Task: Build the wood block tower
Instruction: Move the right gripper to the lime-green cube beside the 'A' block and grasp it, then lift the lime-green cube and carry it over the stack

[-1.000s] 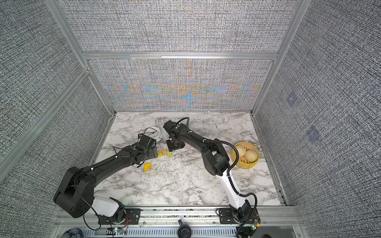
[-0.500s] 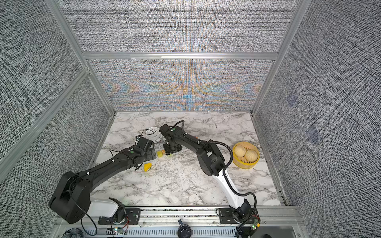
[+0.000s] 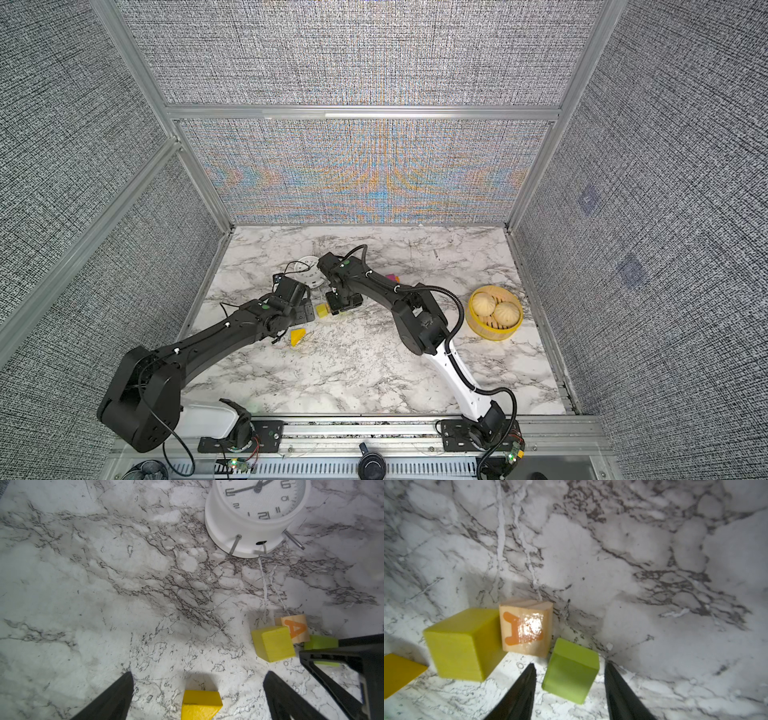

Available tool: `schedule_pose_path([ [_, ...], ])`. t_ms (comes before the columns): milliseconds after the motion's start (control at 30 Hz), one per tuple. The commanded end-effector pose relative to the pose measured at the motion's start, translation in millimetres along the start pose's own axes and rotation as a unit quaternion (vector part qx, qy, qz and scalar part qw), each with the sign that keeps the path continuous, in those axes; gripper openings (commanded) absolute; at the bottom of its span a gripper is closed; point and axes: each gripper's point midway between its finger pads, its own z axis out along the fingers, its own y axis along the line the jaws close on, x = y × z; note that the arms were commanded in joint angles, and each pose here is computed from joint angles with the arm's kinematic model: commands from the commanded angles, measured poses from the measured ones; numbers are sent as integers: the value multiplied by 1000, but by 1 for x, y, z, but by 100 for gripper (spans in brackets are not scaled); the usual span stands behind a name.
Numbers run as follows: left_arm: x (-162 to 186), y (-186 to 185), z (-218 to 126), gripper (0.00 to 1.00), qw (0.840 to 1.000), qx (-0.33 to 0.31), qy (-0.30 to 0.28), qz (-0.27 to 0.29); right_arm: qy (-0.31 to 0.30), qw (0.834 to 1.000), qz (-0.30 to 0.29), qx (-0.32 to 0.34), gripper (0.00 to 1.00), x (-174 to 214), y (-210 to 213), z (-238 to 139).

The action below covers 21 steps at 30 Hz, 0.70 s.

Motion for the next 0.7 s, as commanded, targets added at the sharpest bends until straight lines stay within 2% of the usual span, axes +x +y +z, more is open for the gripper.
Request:
schedule_pose_path([
  [0,-2,3,-1,99,1000,-5,-5,4,7,1000,-4,28,53,6,-9,1],
  [467,-3,3,-3,99,1000,-4,-3,6,-4,999,-7,51,27,6,-19,-5],
  [667,-3,1,-2,99,1000,-2,0,6,-17,998,-11,52,24,3,-22,-21],
])
